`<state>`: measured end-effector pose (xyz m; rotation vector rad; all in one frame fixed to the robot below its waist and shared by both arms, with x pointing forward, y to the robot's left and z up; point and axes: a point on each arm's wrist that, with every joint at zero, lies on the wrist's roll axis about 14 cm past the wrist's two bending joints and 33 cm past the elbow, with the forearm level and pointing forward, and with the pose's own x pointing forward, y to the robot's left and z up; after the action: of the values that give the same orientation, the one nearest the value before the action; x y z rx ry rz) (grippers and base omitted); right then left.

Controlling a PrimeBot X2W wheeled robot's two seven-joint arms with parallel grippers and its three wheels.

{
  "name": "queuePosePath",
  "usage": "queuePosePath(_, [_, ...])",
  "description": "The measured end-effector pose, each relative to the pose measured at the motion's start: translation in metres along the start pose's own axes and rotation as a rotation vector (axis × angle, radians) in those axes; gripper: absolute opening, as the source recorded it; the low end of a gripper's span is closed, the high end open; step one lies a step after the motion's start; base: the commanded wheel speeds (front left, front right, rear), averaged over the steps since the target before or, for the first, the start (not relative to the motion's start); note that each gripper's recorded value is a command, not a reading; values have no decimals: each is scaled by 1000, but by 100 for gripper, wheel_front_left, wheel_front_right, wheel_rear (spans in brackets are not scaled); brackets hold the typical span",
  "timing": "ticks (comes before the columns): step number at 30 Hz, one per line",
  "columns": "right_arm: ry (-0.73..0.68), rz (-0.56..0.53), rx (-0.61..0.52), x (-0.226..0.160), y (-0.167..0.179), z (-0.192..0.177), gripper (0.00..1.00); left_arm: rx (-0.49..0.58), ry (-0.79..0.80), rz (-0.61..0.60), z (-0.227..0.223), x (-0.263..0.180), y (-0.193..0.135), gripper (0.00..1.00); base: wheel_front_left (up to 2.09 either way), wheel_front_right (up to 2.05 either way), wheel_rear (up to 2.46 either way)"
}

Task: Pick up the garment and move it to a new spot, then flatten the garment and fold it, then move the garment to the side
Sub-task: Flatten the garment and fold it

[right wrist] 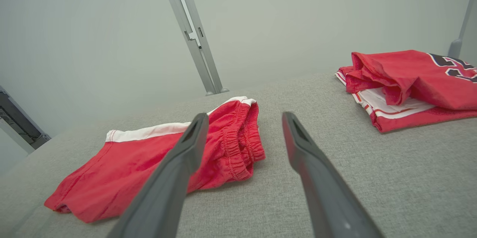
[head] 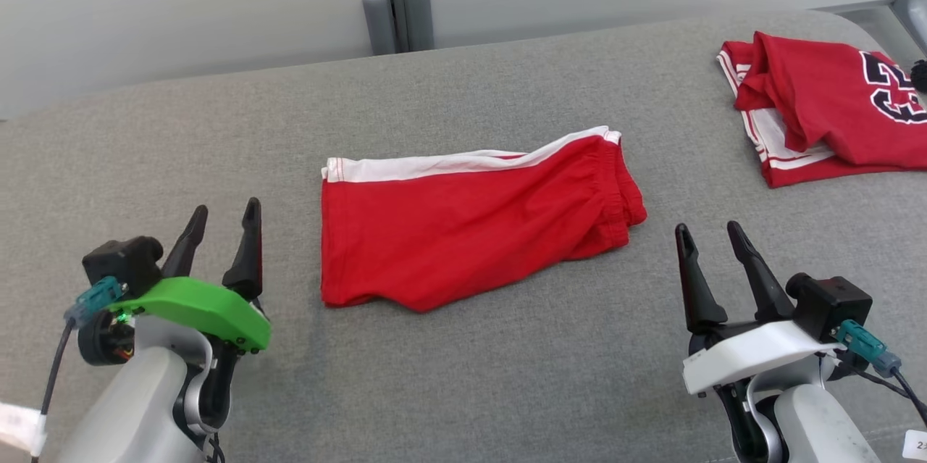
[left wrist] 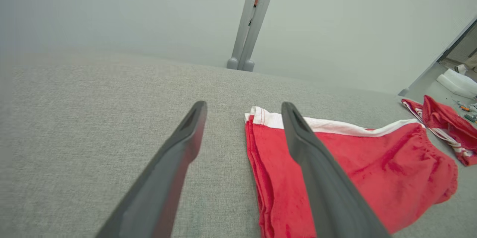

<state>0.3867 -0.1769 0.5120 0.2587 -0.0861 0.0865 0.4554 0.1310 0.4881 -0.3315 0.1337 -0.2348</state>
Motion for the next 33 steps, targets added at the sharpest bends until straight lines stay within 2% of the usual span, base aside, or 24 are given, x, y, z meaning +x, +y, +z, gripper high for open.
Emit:
queuePosePath(5, [-18,28,-7,1,9,5,100,38,-127,55,27,-21,11,100,0,0,0])
queuePosePath(9, [-25,44,-20,-2,13,8,100,109,-202,94,42,-41,16,100,0,0,0])
queuePosePath(12, [-34,56,-28,-4,17,11,100,114,-256,146,52,-56,24,100,0,0,0])
queuePosePath(15, [-28,61,-34,-9,19,9,100,185,-263,171,50,-72,29,100,0,0,0])
queuePosePath(18, [-21,62,-33,-14,20,7,100,161,-276,212,46,-88,32,100,0,0,0])
queuePosePath(23, [8,62,-33,-26,19,-3,100,205,-204,251,17,-117,42,100,0,0,0])
queuePosePath(28, [39,66,-29,-35,21,-13,100,290,-172,225,9,-129,40,100,0,0,0])
queuePosePath(33, [47,75,-28,-36,25,-16,100,243,-214,242,20,-137,47,100,0,0,0])
